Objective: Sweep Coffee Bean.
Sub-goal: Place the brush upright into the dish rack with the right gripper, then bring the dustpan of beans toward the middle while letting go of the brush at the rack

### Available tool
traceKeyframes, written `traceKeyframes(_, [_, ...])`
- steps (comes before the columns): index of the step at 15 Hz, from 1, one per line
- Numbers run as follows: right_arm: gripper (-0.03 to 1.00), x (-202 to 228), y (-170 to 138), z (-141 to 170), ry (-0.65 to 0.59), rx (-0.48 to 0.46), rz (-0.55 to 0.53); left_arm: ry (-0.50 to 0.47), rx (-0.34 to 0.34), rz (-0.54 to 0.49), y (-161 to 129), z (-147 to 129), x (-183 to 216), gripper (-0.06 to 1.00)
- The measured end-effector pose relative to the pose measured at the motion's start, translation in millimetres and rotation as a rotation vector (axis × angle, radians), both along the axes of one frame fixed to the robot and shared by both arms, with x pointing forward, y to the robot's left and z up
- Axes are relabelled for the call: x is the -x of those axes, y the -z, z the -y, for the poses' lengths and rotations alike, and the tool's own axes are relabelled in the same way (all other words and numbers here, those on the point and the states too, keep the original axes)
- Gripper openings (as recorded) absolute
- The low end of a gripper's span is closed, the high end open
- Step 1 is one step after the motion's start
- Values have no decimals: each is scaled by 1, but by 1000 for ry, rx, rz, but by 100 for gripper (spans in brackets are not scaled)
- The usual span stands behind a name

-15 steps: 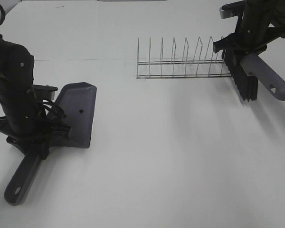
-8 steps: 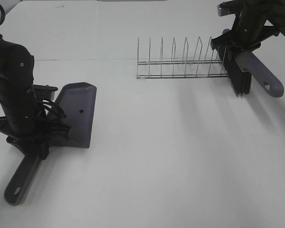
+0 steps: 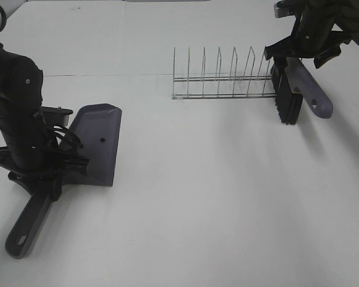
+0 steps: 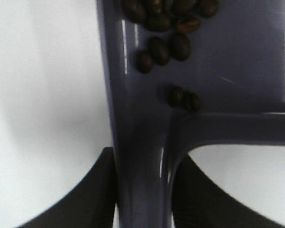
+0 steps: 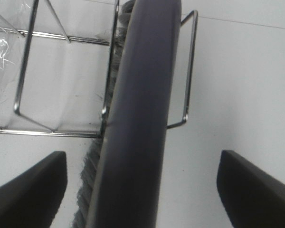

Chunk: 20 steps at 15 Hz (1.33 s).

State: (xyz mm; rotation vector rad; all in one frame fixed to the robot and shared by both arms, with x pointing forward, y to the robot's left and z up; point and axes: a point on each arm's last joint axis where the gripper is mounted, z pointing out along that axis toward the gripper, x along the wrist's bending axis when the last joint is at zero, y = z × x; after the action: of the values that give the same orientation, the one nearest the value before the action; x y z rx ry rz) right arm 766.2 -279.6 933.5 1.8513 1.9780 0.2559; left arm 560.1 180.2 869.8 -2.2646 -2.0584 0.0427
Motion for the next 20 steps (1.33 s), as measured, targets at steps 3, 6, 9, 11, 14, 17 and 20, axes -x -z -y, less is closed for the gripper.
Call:
traceKeyframes(3, [82,6,-15,0,14,-7,-18,-5,13,16,-4,1,-1,26])
traceKeyframes(6, [82,16,-51,-1,29,-35,-4,-54,104,100,-17,10,-12,26])
traceKeyframes(9, [82,24,-62,0,45,-35,-44,-46,171,104,-9,18,-16,26])
traceKeyframes(11, [82,29,-60,1,56,-30,-101,-45,191,76,-2,21,-17,25])
traceKeyframes(14, [82,35,-70,1,65,-28,-125,-44,202,77,-2,23,-18,27])
traceKeyframes(17, [82,41,-94,2,63,-33,-79,-52,207,60,-3,23,-17,53])
traceKeyframes(20, [82,56,-133,-2,53,-88,-10,-37,228,108,-33,22,-14,68])
